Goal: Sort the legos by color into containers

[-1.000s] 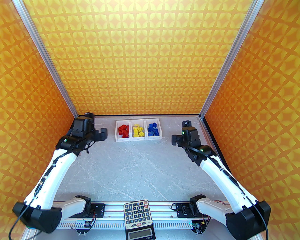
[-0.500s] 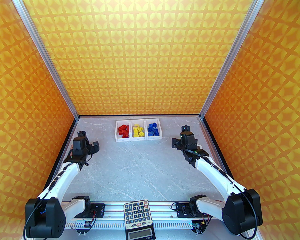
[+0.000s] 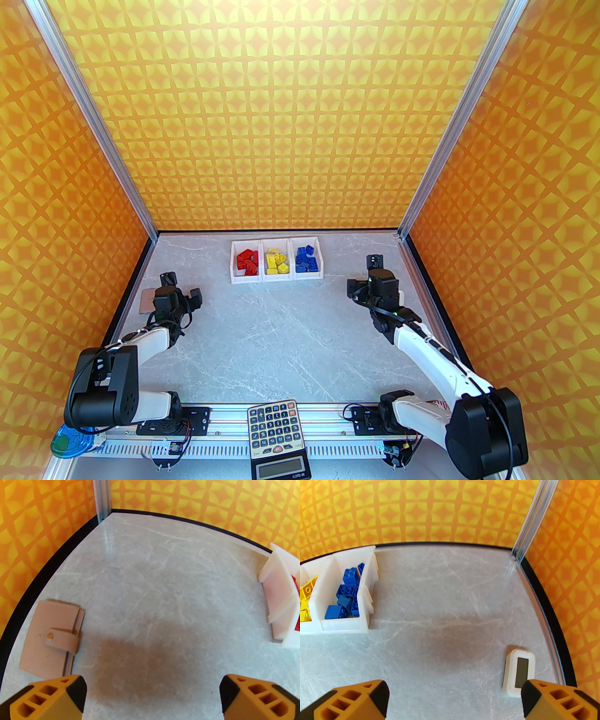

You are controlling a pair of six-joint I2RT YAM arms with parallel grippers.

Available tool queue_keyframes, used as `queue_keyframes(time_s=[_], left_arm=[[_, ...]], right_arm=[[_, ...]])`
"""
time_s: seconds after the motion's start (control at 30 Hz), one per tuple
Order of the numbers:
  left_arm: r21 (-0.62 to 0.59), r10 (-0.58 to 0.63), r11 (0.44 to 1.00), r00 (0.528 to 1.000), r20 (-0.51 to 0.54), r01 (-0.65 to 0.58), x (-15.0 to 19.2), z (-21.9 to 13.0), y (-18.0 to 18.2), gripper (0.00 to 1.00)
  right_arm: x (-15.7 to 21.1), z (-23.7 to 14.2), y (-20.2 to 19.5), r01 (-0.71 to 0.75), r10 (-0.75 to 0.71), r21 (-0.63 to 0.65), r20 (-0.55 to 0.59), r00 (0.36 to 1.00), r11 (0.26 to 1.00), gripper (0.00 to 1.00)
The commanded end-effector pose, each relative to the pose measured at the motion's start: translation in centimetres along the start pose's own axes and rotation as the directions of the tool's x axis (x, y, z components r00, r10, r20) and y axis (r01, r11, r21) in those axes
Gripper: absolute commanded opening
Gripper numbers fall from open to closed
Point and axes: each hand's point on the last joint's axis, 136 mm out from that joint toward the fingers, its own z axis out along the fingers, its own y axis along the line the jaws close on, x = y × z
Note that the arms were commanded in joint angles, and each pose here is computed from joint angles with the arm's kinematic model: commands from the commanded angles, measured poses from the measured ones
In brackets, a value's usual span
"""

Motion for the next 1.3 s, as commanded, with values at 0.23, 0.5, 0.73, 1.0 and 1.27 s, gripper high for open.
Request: queue_keyframes(time_s=[0.23,0.5,0.73,1.0,1.27], left_arm=[[0.075,0.071,0.993,0.962,0.263,-0.094,-3.2,-2.2,-1.0,0.99],[0.069,0.079,0.992,0.959,0.272,-0.101,-2.2,-0.6,-0.9,0.99],[0.098,0.149,0.98,0.961,0.233,-0.176,-1.5,0.6,-2.6,0.99],[0.098,0.139,0.981,0.955,0.261,-0.169,-1.5,0.0,-2.5,0.99],[0.093,0.116,0.984,0.943,0.311,-0.152,-1.5,-1.1,-2.0,0.99]], right_arm=[[-0.7,-0.7,-0.1,0.009,-0.007,-0.013,0.15,0.989,1.0,0.98],[0.1,0.0,1.2,0.023,-0.007,-0.066,0.239,0.971,0.998,0.98],[0.8,1.9,1.5,0.022,-0.008,-0.053,0.256,0.967,0.998,0.98],[2.2,3.5,1.0,-0.029,0.038,-0.038,0.27,0.962,0.999,0.99],[4.5,5.8,0.3,-0.084,0.088,-0.026,0.265,0.96,0.996,0.98]])
